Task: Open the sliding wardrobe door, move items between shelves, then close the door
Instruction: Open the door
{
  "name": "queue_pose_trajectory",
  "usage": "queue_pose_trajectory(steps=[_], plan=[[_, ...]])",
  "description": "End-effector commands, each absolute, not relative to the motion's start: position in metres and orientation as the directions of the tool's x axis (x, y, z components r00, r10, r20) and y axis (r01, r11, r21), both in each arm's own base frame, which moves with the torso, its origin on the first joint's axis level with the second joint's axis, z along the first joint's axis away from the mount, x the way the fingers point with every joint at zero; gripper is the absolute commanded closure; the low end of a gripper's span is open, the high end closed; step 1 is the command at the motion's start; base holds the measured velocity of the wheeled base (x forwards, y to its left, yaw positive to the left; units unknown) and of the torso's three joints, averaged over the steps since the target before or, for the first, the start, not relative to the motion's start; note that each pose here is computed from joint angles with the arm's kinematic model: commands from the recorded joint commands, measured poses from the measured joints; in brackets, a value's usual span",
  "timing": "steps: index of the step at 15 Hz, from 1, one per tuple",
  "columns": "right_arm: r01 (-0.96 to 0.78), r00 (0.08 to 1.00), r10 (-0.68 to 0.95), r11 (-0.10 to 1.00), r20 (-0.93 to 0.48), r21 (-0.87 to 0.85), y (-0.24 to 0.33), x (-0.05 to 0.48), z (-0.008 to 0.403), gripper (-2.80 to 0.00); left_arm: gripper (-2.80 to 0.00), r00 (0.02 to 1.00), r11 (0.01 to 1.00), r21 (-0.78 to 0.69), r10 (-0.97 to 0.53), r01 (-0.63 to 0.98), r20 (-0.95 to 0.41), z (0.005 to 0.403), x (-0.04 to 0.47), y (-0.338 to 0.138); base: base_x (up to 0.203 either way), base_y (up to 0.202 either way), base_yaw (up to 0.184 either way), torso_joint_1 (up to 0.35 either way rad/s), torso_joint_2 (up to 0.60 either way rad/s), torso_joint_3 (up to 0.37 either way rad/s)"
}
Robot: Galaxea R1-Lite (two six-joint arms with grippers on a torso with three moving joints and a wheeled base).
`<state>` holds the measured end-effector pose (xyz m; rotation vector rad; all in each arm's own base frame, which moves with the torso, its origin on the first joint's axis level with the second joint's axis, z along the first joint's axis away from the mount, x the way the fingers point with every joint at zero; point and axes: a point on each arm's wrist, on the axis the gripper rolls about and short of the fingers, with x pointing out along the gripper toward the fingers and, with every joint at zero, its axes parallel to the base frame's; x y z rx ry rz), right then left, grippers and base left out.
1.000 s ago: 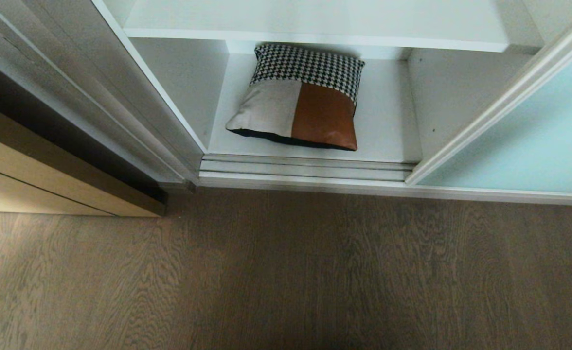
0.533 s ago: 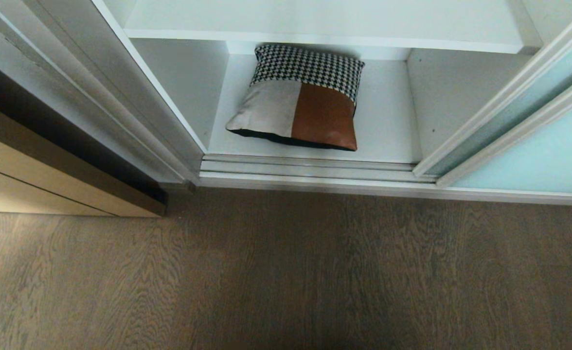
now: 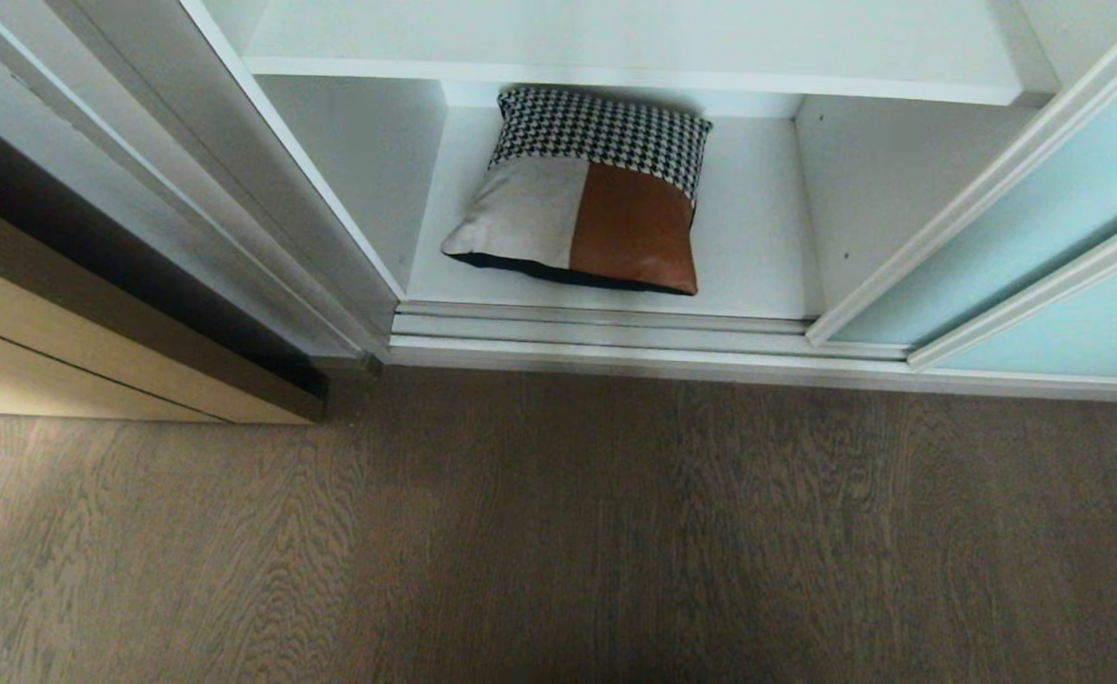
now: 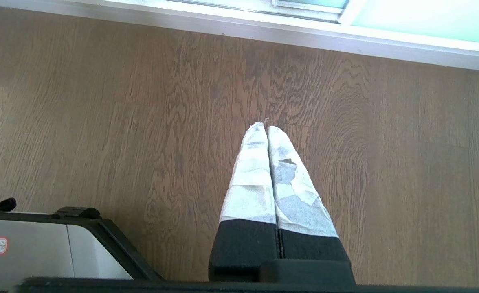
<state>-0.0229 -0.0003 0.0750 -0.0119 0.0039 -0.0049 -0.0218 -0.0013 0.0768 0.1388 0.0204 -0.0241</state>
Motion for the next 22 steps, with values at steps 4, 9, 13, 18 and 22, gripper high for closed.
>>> queue_pose_trajectory(steps=[4, 9, 13, 18, 22], plan=[[0.005, 1.0, -0.005, 1.0, -0.002, -0.012, -0.0003, -0.023, 0.0749, 0.0, 0.0, 1.0, 0.999, 0.052, -0.002, 0.002, -0.009, 0.0749, -0.0226, -0.0008, 0.0, 0.0, 0.0, 0.0, 0.0, 0.0], [0.005, 1.0, -0.005, 1.0, -0.002, -0.012, -0.0003, -0.023, 0.0749, 0.0, 0.0, 1.0, 0.999, 0.052, -0.002, 0.002, -0.009, 0.0749, -0.0226, -0.0008, 0.0, 0.0, 0.0, 0.0, 0.0, 0.0], [0.005, 1.0, -0.005, 1.0, -0.002, -0.012, -0.0003, -0.023, 0.075, 0.0, 0.0, 1.0, 0.999, 0.052, -0.002, 0.002, -0.008, 0.0751, -0.0226, -0.0008, 0.0, 0.0, 0.0, 0.0, 0.0, 0.0], [0.005, 1.0, -0.005, 1.0, -0.002, -0.012, -0.0003, -0.023, 0.0749, 0.0, 0.0, 1.0, 0.999, 0.052, -0.002, 0.002, -0.009, 0.0749, -0.0226, -0.0008, 0.0, 0.0, 0.0, 0.0, 0.0, 0.0], [0.005, 1.0, -0.005, 1.0, -0.002, -0.012, -0.0003, -0.023, 0.0749, 0.0, 0.0, 1.0, 0.999, 0.052, -0.002, 0.002, -0.009, 0.0749, -0.0226, -0.0008, 0.0, 0.0, 0.0, 0.0, 0.0, 0.0]])
